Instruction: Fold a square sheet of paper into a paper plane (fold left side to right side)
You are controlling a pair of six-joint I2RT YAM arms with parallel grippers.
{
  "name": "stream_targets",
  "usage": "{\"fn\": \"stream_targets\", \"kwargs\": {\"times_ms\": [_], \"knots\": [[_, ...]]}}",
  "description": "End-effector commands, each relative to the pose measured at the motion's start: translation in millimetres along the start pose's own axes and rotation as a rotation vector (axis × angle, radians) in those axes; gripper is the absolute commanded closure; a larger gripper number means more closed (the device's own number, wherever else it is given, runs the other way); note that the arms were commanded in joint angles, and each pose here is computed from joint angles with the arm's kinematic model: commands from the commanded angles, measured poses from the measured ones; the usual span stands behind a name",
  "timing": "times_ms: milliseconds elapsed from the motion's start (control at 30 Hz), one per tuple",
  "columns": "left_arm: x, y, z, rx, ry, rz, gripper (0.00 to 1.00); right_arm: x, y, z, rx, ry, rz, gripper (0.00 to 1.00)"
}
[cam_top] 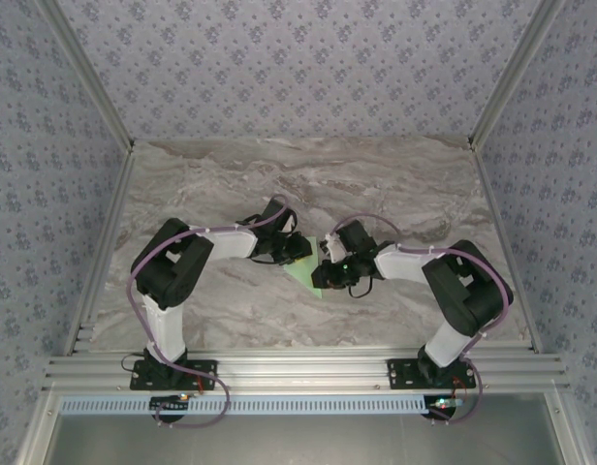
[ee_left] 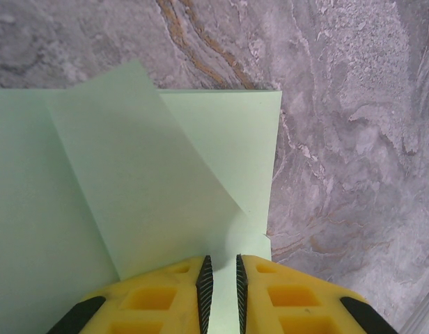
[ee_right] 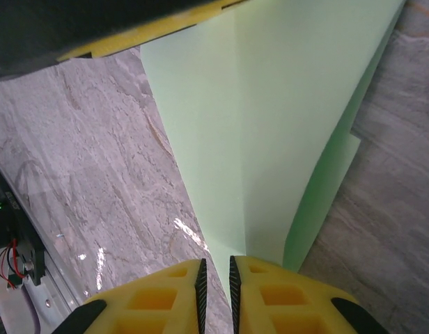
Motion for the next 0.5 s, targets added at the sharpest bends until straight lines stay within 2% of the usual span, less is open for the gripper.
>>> {"fn": "stream_targets", "kwargs": {"times_ms": [0,467], "knots": [[-10,31,27,0.044,0.096,-0.161,0.80,-5,-4,5,-0.002,0.043,0.052,0.80],[-11,32,28,0.045,0.097,-0.165,0.80,-9,-12,16,-0.010,0.089,0.117,0.82]]}}
Point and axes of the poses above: each hand's point on the last joint's axis, 136 mm out from that joint toward the fingers, its own x axis back along the fingers, its own y axis along the line the jaws close on, z = x × y, the point moved 9 cm from there along x, back along the fingers, and after that the axes turned 9 degrees about -x, right-handed, at the moved point
